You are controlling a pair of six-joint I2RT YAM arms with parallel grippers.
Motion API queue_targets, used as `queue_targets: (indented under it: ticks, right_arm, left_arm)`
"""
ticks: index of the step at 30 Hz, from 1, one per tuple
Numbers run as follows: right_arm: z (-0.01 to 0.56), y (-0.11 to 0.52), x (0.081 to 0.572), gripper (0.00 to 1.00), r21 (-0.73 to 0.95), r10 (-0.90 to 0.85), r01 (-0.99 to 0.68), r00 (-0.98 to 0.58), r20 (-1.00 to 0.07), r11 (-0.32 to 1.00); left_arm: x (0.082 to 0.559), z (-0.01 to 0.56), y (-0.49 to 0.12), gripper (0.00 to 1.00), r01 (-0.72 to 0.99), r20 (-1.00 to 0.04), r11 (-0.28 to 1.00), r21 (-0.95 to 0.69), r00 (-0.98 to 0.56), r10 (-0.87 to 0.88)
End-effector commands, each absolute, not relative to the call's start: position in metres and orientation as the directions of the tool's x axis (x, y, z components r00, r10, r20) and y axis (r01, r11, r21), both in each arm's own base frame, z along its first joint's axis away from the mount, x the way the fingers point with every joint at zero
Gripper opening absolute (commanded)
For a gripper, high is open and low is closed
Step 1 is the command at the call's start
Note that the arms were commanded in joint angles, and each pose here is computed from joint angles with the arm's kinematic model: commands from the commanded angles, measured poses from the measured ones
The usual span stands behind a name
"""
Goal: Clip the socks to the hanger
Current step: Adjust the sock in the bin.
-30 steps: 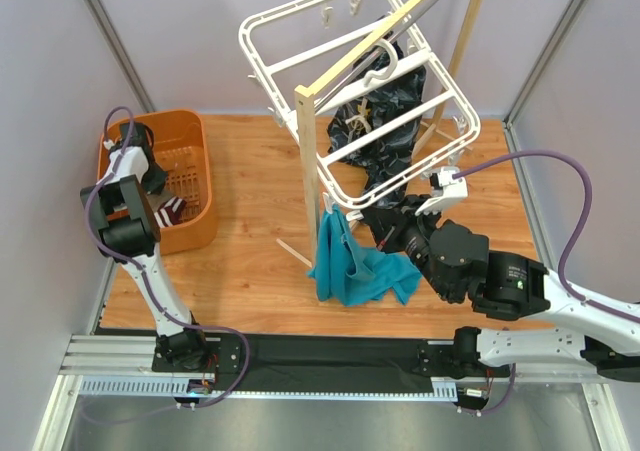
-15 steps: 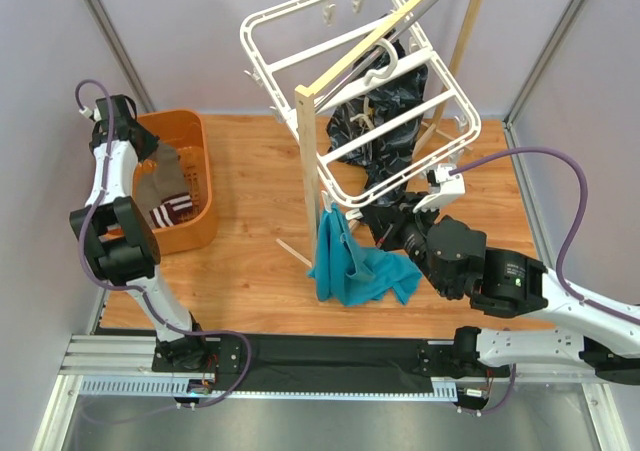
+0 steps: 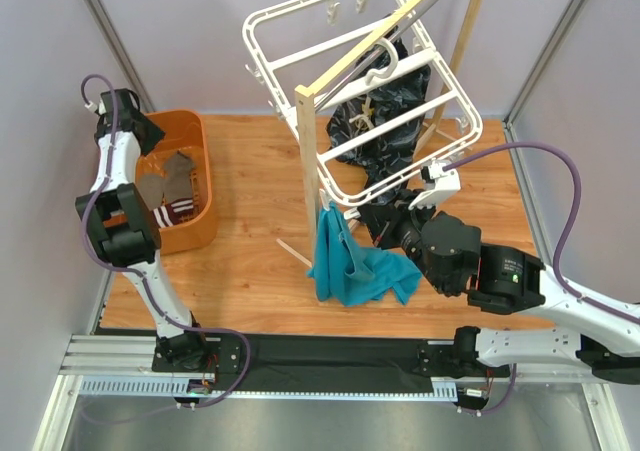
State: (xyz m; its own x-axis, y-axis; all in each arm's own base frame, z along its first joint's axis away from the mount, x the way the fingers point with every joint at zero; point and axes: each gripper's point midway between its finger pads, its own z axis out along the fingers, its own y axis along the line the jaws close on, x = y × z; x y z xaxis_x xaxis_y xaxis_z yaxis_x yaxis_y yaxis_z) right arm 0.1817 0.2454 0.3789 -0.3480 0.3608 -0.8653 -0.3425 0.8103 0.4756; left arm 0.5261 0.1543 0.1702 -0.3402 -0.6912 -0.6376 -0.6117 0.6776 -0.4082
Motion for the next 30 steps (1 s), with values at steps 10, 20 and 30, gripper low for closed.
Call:
queue_targets:
  ticks: [10,20,30]
  right_arm:
    - [0.373,0.243,0.183,0.00,0.466,0.334,-0.331,-0.384,-0.861,0.820]
    - [0.369,0.242,0.184,0.00,0.470,0.336,-0.317,-0.396,-0.855,0.824]
    - [0.365,0.239,0.185,0.00,0.468,0.331,-0.298,-0.412,-0.849,0.832]
  left_arm:
    - [0.497,0.110,0.132,0.60,-0.621,-0.592,0.732,-0.280,-0.489,-0.641]
    - [0.503,0.074,0.144,0.65,-0.618,-0.605,0.772,-0.150,-0.560,-0.566]
    - [0.527,0.078,0.147,0.05,-0.564,-0.632,0.817,-0.124,-0.590,-0.503]
